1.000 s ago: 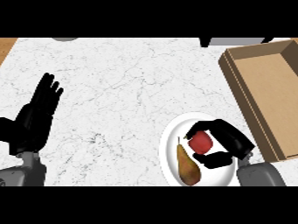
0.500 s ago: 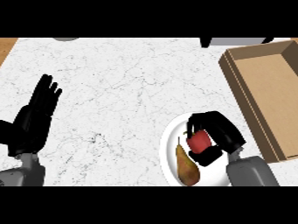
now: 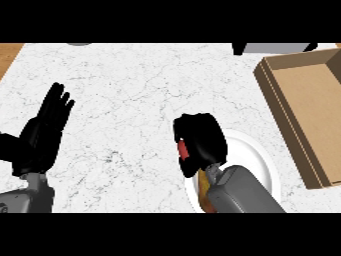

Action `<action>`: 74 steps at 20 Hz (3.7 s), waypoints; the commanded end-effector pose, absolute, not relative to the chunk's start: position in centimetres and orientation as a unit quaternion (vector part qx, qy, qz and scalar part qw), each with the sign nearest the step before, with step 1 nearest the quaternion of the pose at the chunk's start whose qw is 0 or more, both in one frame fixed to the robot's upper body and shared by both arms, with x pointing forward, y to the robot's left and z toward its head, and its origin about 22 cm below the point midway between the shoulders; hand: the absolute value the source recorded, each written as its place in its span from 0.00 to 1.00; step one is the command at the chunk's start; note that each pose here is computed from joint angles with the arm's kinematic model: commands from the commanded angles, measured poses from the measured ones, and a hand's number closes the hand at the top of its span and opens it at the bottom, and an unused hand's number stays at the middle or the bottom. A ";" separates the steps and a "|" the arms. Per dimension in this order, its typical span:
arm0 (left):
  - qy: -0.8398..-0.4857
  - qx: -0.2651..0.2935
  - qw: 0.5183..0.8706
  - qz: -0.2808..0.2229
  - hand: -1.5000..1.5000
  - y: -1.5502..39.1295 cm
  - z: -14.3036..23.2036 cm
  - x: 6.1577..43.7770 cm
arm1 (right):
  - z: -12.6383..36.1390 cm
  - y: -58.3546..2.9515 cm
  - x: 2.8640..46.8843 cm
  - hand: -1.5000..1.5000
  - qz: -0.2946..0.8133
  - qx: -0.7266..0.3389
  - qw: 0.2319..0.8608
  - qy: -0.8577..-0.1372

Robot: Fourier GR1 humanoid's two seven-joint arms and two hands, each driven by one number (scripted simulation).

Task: Pick the bell pepper from the plate and place it in the cardboard box

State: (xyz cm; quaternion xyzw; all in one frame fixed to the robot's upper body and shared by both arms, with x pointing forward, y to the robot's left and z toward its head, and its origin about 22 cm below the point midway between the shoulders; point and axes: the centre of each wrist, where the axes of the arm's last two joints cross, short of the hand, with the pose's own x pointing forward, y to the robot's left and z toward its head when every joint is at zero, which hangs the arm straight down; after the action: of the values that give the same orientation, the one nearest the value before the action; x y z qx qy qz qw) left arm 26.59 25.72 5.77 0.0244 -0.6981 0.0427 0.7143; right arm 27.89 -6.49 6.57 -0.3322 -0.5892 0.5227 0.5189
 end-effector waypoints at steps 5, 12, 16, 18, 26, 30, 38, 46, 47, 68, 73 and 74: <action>-0.698 0.027 0.714 0.045 0.50 26.5 5.4 27.7 | 13.1 -1.3 25.7 1.00 0.515 -0.380 0.456 -0.618; -0.697 0.031 0.715 0.050 0.50 26.9 6.8 25.7 | 18.2 -2.5 24.9 1.00 0.325 -0.439 0.510 -0.664; -0.694 0.027 0.718 0.047 0.50 26.4 5.3 26.4 | 19.9 -4.0 25.9 1.00 0.256 -0.487 0.510 -0.661; -0.696 0.032 0.716 0.047 0.50 25.4 4.3 25.9 | 21.9 -6.5 28.2 1.00 0.236 -0.499 0.518 -0.653; -0.693 0.037 0.719 0.044 0.50 26.0 4.5 25.9 | 23.1 -12.7 30.9 1.00 0.218 -0.518 0.556 -0.612; -0.695 0.035 0.716 0.052 0.50 26.7 7.5 26.5 | 21.3 -17.4 31.3 1.00 0.203 -0.547 0.546 -0.602; -0.701 0.032 0.711 0.046 0.50 25.0 6.2 26.5 | 20.9 -25.4 36.4 1.00 0.226 -0.610 0.530 -0.544; -0.703 0.032 0.709 0.048 0.50 25.6 5.4 26.9 | 14.8 -30.0 38.1 1.00 0.324 -0.614 0.552 -0.461; -0.700 0.030 0.713 0.041 0.50 26.9 5.4 25.8 | 13.6 -30.3 38.1 1.00 0.346 -0.614 0.575 -0.415; -0.697 0.041 0.714 0.050 0.50 25.9 4.8 26.1 | 17.2 -34.5 40.1 0.00 0.070 -0.479 0.557 -0.675; -0.697 0.040 0.714 0.053 0.50 27.2 6.0 25.7 | 16.1 -37.5 38.3 0.00 -0.062 -0.383 0.579 -0.717; -0.700 0.034 0.712 0.055 0.50 26.4 5.8 25.9 | 16.4 -36.7 38.7 0.00 -0.089 -0.362 0.582 -0.723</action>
State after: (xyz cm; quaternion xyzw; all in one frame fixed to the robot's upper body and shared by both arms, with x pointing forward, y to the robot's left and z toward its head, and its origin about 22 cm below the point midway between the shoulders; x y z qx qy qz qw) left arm 26.29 26.42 6.04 0.0342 -0.6981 0.0521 0.7133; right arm 39.27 -35.92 16.01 -0.4275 -0.6945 -0.0023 0.5787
